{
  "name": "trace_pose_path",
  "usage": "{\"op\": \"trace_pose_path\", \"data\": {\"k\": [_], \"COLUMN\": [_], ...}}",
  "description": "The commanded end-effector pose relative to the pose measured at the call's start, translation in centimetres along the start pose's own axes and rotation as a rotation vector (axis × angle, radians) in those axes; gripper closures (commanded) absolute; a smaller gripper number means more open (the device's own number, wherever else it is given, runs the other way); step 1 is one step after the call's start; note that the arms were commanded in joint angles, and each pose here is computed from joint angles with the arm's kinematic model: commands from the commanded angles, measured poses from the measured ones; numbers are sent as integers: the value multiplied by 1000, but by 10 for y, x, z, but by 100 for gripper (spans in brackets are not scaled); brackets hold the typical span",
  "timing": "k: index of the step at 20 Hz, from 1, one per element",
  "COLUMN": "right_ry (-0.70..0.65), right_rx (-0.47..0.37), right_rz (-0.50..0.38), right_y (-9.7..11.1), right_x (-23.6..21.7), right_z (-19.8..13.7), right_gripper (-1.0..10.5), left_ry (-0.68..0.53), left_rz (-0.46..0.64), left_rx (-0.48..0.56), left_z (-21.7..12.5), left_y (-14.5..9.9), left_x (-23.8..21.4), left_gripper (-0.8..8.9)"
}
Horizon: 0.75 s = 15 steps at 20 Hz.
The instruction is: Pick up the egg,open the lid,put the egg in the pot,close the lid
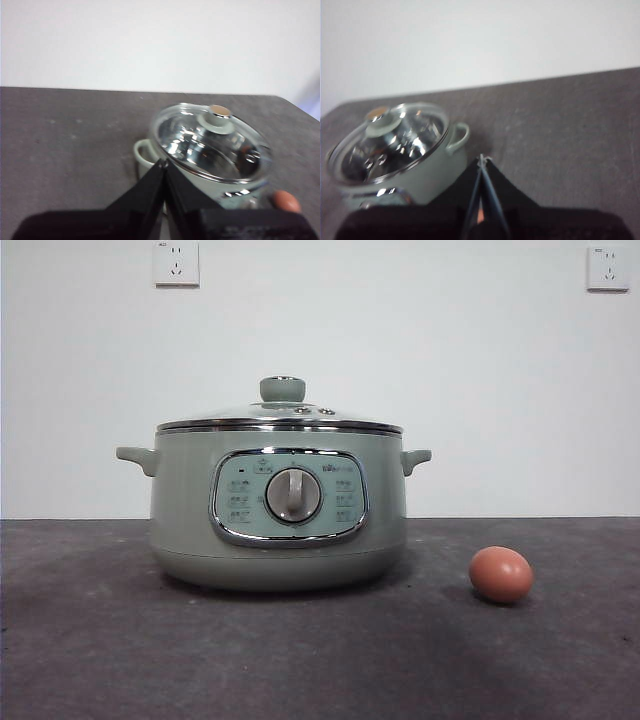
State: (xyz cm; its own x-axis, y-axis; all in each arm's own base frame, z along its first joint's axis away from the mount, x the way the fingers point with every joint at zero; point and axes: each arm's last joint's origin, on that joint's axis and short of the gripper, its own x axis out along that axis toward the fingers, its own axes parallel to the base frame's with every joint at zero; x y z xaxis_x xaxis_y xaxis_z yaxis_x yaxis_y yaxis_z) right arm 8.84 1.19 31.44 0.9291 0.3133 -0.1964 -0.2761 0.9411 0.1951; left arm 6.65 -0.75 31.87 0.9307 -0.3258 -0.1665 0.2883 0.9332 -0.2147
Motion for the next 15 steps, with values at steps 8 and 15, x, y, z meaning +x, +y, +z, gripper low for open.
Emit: {"op": "trace_pose_path", "data": {"k": [8,15], "right_ry": [233,314], "right_rx": [-122,-127], "right_rz": [87,89], "right_y": [13,13], "right_x": [-5,-3], "right_z": [58,67], "right_gripper": [957,956], "left_ry": [157,196], "left_rz": [-34,-68], "left_rx": [78,73], "left_z": [45,53], "left_y": [-12,-13], "left_x": [-9,-6], "left_gripper": [820,819]}}
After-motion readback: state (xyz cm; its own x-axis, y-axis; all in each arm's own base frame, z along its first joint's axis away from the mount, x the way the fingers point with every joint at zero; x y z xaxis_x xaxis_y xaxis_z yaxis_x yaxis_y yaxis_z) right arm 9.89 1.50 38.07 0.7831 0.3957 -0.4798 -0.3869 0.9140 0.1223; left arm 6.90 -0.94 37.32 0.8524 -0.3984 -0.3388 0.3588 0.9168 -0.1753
